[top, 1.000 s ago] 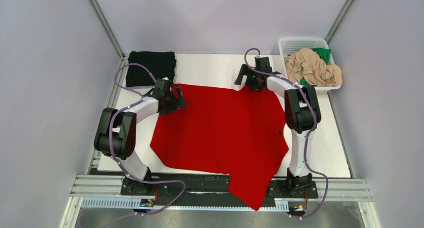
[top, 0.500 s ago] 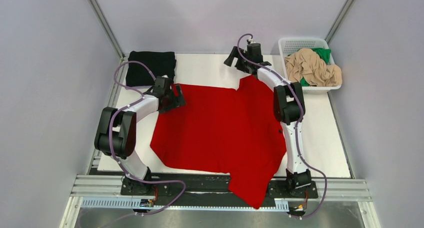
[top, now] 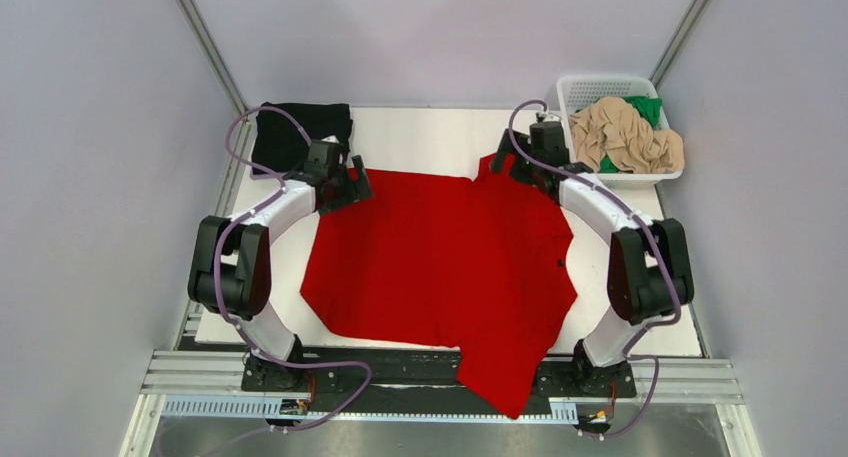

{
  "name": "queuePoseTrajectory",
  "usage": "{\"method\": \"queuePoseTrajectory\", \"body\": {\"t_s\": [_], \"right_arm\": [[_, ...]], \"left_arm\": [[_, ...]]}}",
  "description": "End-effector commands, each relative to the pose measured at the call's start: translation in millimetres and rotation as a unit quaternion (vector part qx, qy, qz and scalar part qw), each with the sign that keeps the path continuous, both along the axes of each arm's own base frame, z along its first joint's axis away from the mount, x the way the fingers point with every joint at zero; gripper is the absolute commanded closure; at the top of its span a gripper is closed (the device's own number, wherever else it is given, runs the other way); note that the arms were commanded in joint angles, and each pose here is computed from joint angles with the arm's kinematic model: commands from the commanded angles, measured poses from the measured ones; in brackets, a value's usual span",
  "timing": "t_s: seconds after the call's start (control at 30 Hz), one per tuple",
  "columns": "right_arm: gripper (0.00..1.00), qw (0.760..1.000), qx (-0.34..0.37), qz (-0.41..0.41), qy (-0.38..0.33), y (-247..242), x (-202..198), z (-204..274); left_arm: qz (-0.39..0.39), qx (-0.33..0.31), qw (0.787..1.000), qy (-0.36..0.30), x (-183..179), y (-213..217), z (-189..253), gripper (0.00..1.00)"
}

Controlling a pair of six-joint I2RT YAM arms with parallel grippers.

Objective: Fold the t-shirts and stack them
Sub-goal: Flatten out the tshirt

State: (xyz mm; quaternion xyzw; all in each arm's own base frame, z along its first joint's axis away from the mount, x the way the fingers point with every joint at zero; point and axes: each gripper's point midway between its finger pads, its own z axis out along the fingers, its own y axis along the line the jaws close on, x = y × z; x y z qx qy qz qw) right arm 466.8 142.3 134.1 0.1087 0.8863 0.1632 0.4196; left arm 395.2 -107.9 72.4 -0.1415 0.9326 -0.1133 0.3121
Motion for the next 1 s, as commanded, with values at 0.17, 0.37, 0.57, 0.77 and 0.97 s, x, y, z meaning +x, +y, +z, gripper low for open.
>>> {"method": "queuePoseTrajectory", "body": {"t_s": [0.17,0.37,0.57,0.77,0.97], "right_arm": [[0.00,0.987,-0.041,-0.067,0.138,-59.4,-70.1,-74.7],[0.00,0.984,-0.035,-0.048,0.167,-65.6,-36.6,-100.4],[0.00,0.979,-0.055,-0.044,0.194,-72.0,-5.8,-124.5],[0.00,0.979,-0.027,-0.062,0.194,-84.4,39.0,-131.1],[0.00,0.983,-0.025,-0.065,0.171,-89.4,74.0,-121.2]], "left_arm": [[-0.005,-0.011,1.000,0.003,32.8,-10.3,-9.3,0.00],[0.018,-0.015,0.999,0.034,47.8,-0.3,-35.9,0.00],[0.041,-0.013,0.998,0.051,59.8,15.3,-53.1,0.00],[0.053,-0.017,0.997,0.047,86.3,20.0,-56.6,0.00],[0.044,-0.011,0.998,0.040,106.6,19.4,-43.2,0.00]]}}
